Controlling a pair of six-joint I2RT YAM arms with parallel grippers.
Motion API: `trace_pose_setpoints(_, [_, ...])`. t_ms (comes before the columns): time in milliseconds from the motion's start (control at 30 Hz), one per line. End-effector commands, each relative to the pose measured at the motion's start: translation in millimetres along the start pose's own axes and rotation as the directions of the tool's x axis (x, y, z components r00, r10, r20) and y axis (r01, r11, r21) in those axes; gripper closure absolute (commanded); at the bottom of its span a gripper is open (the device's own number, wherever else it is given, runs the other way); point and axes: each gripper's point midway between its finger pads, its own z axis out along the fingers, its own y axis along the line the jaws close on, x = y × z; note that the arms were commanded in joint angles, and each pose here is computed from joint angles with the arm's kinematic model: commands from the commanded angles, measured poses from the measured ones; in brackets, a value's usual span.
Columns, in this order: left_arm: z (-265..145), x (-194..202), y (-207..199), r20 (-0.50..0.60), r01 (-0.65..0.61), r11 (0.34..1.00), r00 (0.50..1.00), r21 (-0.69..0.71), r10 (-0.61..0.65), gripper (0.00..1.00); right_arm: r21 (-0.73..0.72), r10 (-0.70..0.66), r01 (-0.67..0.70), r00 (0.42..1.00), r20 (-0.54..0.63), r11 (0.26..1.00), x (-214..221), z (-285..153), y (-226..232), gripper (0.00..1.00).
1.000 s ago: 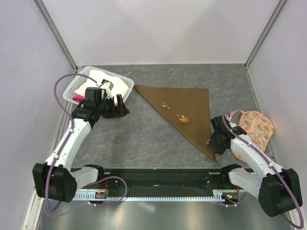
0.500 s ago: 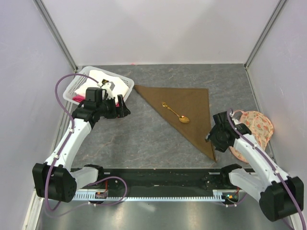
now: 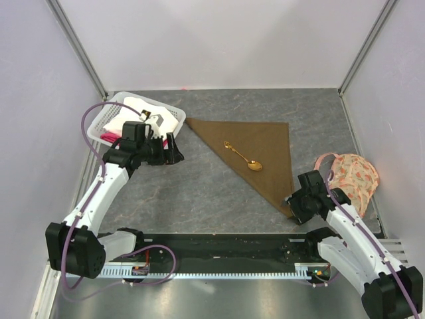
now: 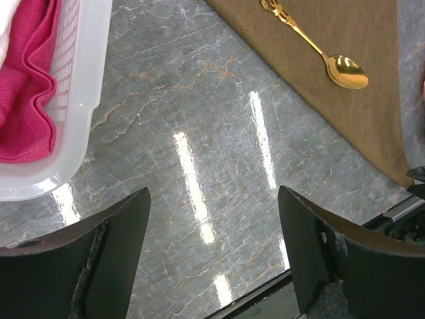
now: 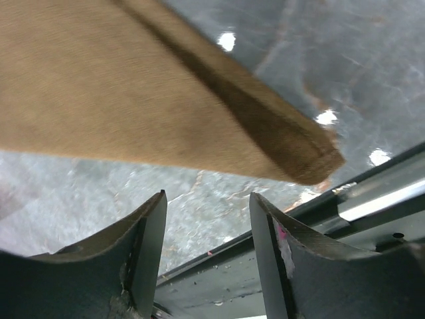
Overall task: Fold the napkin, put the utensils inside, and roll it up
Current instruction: Fold the napkin
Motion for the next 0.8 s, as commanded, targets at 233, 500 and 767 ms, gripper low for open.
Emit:
trace_pose_setpoints(233, [4,-3,-10,0.006,-0.022,0.999,1.000,0.044,0.022,0.15,0.041,0.212,-0.214,0.976,0.048,0.976,-6,10,-10,0.45])
trace_pose_setpoints(500, [6,-3,-11,0.001,-0.028,0.999,1.000,0.042,0.027,0.15,0.065,0.289,-0.295,0.953,0.092,0.953,-10,12,-21,0.48])
trace_pose_setpoints(767, [7,-2,-11,-0.005,-0.030,0.999,1.000,0.039,0.031,0.15,0.078,0.347,-0.356,0.932,0.107,0.931,-10,17,-29,0.49])
